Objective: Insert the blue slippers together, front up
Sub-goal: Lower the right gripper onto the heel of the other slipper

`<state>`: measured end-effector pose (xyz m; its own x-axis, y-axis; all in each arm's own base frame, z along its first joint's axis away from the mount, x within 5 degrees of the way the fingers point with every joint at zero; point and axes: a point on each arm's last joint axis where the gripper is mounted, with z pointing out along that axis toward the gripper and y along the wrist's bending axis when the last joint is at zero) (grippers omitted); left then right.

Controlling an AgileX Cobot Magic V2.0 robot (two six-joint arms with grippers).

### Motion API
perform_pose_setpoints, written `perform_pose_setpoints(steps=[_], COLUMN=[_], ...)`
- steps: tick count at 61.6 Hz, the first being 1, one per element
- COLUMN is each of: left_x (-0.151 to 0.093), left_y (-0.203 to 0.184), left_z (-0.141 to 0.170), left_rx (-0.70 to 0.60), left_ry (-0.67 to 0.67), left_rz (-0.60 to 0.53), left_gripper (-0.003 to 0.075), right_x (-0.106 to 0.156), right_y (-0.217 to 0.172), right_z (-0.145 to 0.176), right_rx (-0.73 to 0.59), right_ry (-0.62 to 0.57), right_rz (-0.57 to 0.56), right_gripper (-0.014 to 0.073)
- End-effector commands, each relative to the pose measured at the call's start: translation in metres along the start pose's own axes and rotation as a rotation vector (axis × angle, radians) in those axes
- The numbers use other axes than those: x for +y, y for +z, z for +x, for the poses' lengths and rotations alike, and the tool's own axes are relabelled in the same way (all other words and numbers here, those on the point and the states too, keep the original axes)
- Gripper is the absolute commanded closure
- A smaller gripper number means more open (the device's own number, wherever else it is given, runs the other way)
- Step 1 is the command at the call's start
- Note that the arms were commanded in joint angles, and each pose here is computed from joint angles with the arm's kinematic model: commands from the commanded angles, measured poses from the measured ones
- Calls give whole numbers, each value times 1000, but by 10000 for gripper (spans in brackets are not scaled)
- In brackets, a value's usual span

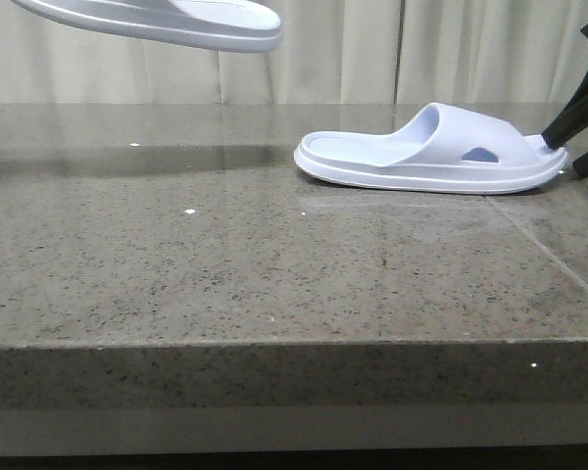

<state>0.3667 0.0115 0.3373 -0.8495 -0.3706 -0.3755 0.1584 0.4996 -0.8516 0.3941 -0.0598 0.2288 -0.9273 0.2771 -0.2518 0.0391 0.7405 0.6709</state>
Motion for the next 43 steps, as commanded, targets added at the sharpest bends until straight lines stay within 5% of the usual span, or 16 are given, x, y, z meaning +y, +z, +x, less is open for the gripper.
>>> perform_pose_setpoints(steps=[1,43], left_x=[-36,-35], left_y=[-13,-12], left_z=[5,5], left_rx=[8,10], left_ry=[42,39], left_rz=[122,121], left_gripper=[739,739], right_x=[14,35], right_y=[-10,9], right_z=[-2,-1], right_rx=[-18,-15], right_ry=[-37,-82], right_rz=[-30,-40], right_gripper=[216,230])
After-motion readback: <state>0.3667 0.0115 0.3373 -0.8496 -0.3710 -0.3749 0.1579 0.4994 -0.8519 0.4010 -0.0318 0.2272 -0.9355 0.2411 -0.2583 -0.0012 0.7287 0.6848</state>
